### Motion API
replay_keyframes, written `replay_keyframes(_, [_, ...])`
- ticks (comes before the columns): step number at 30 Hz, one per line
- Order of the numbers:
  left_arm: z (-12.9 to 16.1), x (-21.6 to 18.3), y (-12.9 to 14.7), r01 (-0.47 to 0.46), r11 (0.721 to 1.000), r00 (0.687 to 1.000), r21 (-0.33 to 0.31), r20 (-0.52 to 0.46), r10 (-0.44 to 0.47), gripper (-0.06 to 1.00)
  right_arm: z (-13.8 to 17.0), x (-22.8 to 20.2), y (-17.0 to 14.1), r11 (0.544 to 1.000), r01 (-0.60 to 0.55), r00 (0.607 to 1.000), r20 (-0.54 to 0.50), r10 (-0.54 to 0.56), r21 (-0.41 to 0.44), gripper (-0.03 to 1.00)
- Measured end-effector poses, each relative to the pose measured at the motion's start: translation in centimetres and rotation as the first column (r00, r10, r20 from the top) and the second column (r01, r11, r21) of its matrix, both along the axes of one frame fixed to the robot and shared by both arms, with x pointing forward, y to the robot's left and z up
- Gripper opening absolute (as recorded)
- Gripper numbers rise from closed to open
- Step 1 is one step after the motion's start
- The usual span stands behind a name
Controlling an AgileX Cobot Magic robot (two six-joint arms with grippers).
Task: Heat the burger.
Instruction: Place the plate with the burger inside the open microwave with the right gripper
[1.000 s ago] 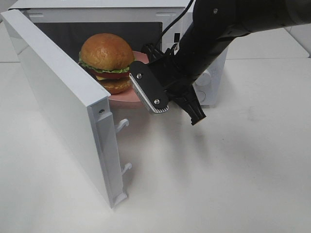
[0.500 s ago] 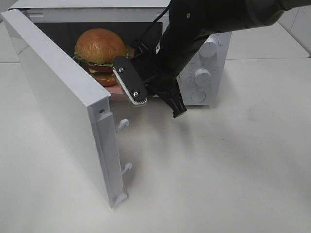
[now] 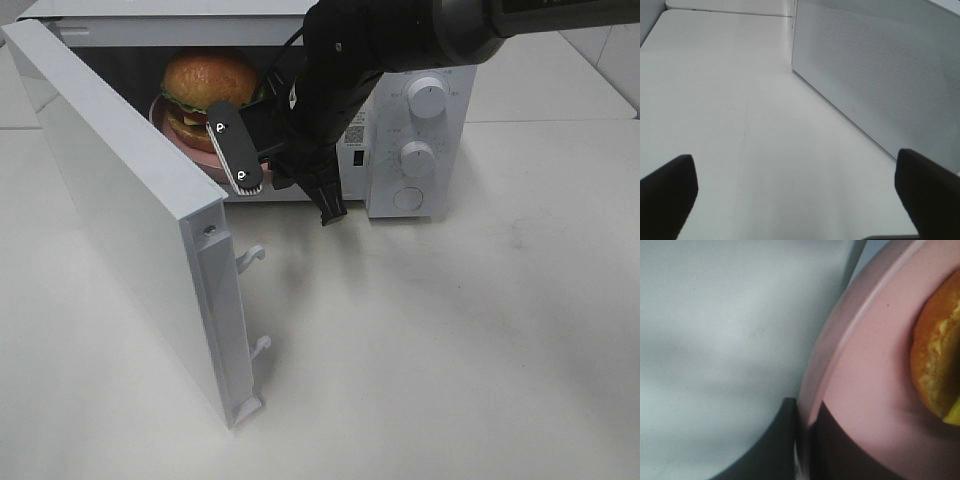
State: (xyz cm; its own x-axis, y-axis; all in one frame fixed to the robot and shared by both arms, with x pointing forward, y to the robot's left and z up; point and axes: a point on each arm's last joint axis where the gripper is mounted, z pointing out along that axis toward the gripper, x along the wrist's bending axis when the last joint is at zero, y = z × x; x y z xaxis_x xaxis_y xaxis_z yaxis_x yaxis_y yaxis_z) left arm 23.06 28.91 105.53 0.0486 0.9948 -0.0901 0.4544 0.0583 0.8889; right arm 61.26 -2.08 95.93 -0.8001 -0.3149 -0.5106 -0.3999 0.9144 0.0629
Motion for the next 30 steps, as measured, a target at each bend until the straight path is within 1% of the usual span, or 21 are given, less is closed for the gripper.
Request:
replay_keyframes(3, [0.0,0.0,0.0,0.0,1.0,1.0,0.0,0.0,0.0,0.99,-0.2,0.5,0.2,1.0,0.01,1.0,0.009,-0.01,-0.004,0.04])
replay_keyframes(7, [0.0,0.0,0.0,0.0,1.0,1.0,0.0,0.0,0.0,0.99,-0.4,1.4,0.7,0.998,0.059,0.998,0.011,-0.059,0.001,0.04])
replay_keyframes(11, [0.0,0.0,0.0,0.0,1.0,1.0,0.0,0.0,0.0,0.99,-0.4,2.1,1.0,0.996,0.085,0.996,0.018,-0.085,0.004,0.04])
replay_keyframes(17, [0.0,0.0,0.0,0.0,1.0,1.0,0.0,0.0,0.0,0.99,-0.6,3.3,1.9,0.991,0.129,0.991,0.029,-0.13,0.037,0.04])
replay_keyframes(26, [0.0,0.0,0.0,0.0,1.0,1.0,0.0,0.0,0.0,0.99,-1.6,4.4,2.3,0.989,0.141,0.989,0.033,-0.142,0.035,0.04])
replay_keyframes(30, [0.0,0.0,0.0,0.0,1.0,1.0,0.0,0.0,0.0,0.99,-2.0,4.5,2.4,0.989,0.146,0.989,0.03,-0.147,0.031,0.07])
